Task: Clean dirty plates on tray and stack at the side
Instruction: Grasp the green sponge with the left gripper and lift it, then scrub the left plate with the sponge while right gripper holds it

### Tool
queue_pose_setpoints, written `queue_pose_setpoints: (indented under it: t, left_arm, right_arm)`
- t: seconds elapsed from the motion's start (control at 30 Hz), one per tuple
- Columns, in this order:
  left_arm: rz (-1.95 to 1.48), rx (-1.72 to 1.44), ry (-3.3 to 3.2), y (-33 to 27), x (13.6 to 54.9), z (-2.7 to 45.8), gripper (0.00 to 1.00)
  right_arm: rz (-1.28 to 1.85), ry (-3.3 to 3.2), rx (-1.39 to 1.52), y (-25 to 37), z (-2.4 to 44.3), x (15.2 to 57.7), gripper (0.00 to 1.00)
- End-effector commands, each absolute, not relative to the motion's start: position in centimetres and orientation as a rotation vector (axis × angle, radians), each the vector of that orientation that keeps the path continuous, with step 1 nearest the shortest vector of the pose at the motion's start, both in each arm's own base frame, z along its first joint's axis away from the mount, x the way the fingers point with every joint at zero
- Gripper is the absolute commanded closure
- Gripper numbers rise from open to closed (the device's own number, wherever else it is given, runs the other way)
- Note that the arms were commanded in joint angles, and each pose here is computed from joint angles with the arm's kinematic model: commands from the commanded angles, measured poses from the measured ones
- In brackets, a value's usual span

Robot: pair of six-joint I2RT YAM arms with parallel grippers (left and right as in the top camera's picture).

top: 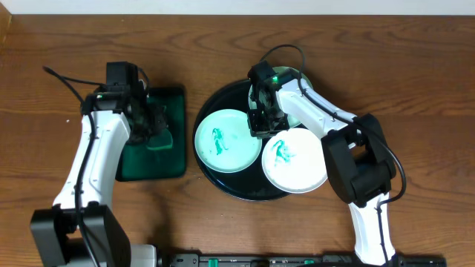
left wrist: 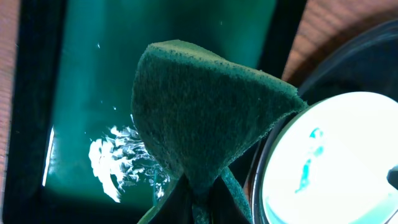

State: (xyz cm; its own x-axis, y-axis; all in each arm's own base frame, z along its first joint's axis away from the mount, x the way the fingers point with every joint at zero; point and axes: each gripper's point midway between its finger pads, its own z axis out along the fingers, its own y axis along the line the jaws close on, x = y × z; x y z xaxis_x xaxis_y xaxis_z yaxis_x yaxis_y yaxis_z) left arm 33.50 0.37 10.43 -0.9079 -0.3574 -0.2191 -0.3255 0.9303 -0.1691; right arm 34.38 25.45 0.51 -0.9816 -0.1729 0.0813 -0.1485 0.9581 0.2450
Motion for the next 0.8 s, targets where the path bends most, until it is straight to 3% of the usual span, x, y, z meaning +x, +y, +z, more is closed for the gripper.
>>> queue_pose_setpoints:
  t: [0.0,0.57,0.77]
  left_arm:
    - [-0.180,-0.576,2.858,0.5,33.3,9.7,0.93]
    - [-0.178,-0.663,2.906,0.4,32.1,9.1,0.93]
    - [-0.383,-0.576,2.889,-2.7,33.1,9.9,0.93]
  right_arm:
    - [-0.355,-2.938,0.259,25.6,-1.4,33.0,0.99]
    - [-0.352,-2.935,0.259,25.6,-1.4,32.9,0.99]
    - [-0.352,-2.936,0.260,25.6,-1.4,32.9,0.99]
